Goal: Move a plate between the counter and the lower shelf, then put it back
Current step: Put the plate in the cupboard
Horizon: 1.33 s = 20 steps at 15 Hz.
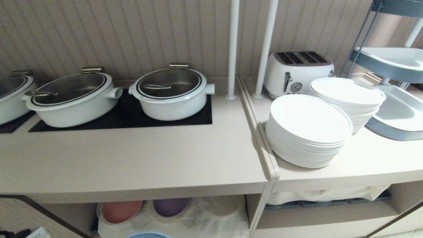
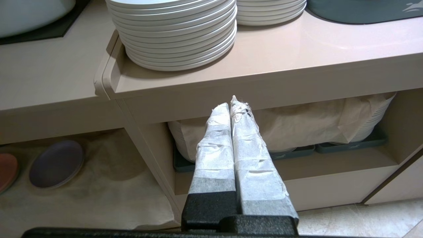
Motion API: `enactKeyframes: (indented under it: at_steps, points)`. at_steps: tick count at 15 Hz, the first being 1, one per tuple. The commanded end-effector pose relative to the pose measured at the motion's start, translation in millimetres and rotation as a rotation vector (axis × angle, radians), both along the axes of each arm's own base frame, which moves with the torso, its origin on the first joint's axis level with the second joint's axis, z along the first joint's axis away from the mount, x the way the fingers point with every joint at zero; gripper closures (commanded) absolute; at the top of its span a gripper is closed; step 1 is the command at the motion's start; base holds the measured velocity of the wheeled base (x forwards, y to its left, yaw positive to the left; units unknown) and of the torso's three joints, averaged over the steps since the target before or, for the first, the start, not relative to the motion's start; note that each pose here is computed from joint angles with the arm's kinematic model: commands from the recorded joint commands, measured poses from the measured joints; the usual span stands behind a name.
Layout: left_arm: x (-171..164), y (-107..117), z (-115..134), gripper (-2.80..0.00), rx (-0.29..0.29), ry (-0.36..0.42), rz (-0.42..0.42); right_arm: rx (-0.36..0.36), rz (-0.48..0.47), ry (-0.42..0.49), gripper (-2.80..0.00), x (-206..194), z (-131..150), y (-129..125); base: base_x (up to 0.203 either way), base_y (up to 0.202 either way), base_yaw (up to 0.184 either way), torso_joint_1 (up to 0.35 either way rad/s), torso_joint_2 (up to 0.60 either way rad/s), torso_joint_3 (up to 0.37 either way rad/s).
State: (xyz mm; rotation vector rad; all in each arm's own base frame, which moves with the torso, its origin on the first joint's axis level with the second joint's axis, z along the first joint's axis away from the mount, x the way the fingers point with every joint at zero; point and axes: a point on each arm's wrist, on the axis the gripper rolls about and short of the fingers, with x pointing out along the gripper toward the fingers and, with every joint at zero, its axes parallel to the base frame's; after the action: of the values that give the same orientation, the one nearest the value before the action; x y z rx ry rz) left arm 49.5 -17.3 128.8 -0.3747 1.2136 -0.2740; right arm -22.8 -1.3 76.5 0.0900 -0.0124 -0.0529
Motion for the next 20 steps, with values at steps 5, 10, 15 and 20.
enactKeyframes:
  at_steps: [5,10,15,20]
  points:
    - [5.8,-1.1,-0.3,0.00,0.001,0.014,0.002,0.001,0.000,0.001,0.00,0.1,0.1,0.0,0.000,0.000,0.000,-0.014,0.02,0.019]
    - [5.4,-1.1,-1.0,0.00,0.001,0.017,0.002,0.001,0.000,-0.001,0.00,0.0,0.1,0.0,0.000,0.000,0.000,-0.125,0.27,0.138]
    - [5.1,-1.0,-1.4,0.00,0.002,0.019,0.002,0.001,0.000,-0.001,0.00,0.0,0.1,0.0,0.000,0.000,0.000,-0.143,0.31,0.151]
    - [5.0,-1.0,-1.4,0.00,0.002,0.020,0.002,0.001,0.000,-0.001,0.00,0.0,0.1,0.0,0.000,0.000,0.000,-0.146,0.31,0.163]
